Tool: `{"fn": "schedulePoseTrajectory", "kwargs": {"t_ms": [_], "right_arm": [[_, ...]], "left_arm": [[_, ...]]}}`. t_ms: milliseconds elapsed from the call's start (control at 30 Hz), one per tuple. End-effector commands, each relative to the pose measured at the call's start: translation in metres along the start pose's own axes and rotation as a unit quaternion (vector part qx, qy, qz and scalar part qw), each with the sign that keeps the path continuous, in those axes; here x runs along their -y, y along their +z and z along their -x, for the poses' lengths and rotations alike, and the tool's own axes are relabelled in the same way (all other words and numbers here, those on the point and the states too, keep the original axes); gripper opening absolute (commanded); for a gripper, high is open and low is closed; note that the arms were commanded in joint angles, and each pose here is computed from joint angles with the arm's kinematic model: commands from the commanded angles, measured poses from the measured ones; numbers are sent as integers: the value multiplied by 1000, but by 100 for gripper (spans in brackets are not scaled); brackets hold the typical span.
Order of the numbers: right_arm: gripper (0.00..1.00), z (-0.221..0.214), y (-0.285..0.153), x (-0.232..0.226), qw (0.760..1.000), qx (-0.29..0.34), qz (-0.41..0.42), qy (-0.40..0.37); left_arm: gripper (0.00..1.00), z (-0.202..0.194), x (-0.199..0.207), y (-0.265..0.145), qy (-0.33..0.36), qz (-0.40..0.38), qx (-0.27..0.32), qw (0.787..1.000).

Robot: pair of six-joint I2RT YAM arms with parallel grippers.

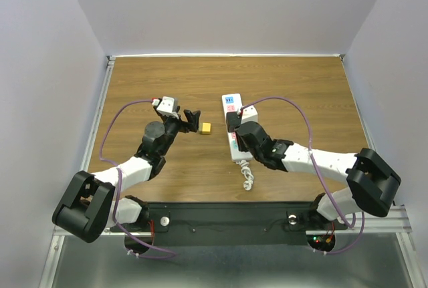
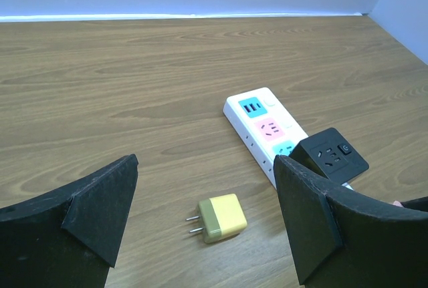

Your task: Insert the plug

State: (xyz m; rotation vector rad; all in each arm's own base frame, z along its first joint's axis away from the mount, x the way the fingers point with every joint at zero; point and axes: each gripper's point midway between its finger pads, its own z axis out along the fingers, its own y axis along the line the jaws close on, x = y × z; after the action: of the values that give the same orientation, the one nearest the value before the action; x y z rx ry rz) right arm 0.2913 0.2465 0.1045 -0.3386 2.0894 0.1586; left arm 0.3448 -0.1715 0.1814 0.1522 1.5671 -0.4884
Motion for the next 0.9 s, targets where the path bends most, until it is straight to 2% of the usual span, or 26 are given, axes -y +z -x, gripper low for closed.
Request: {"fn": "schedulePoseTrajectory", "kwargs": {"t_ms": [0,867], "right_arm": [[0,16,-6,-10,1000,12,-3,6],[0,19,-6,-5,999,17,-40,3]], "left_arm": [[94,17,2,-3,1,-9,34,999],[93,18,0,-5,-1,-6,36,999]]}}
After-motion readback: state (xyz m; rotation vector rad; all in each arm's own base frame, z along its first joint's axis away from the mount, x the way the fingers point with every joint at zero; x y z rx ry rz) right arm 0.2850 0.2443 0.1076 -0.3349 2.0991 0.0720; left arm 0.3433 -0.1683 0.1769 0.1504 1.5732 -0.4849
